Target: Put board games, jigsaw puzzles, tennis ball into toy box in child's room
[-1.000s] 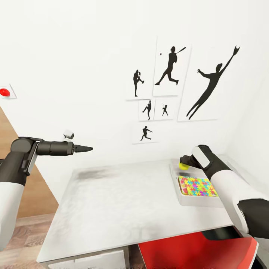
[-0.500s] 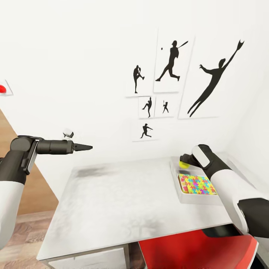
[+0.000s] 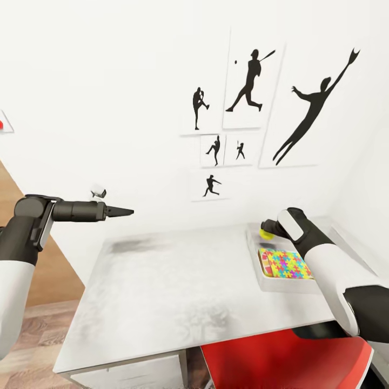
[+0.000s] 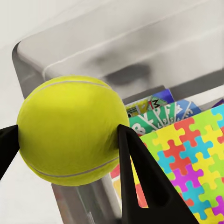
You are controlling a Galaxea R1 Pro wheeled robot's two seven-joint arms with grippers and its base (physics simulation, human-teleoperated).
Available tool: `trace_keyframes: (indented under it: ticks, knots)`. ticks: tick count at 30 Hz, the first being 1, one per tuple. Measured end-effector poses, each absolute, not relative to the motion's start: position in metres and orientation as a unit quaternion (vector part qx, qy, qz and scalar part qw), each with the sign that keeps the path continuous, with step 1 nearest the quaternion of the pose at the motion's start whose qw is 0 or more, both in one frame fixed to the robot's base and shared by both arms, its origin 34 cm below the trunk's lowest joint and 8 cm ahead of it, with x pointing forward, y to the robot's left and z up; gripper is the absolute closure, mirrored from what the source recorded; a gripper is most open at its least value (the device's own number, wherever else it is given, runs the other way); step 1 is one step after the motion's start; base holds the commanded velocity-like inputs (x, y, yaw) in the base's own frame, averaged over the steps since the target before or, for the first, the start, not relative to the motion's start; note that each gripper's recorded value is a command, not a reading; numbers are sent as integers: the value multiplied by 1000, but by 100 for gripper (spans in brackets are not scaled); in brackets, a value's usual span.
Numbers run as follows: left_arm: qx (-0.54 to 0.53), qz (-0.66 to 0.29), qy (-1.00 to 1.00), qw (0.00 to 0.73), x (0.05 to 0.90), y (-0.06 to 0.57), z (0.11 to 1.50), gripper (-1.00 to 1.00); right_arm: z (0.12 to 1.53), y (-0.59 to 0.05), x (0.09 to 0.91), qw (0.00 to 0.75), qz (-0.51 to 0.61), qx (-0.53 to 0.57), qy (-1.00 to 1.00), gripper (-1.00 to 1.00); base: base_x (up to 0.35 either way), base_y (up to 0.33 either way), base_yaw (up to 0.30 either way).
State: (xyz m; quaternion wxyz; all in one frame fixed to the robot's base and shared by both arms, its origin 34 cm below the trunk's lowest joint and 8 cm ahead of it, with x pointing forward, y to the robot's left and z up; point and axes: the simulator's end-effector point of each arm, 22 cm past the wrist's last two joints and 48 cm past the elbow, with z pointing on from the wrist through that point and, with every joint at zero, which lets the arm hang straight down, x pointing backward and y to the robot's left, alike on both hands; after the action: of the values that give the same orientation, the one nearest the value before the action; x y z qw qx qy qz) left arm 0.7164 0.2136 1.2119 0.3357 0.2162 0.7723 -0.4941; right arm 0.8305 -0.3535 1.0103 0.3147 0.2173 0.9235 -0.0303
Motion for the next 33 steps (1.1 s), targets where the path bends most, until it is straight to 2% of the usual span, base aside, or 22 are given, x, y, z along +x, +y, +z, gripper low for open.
trace_keyframes:
  ticks: [33]
  knots:
    - [204,-499,779,322,730,215,1186,-100,1018,-349,859,332,-25,212,919,100,0,0,0]
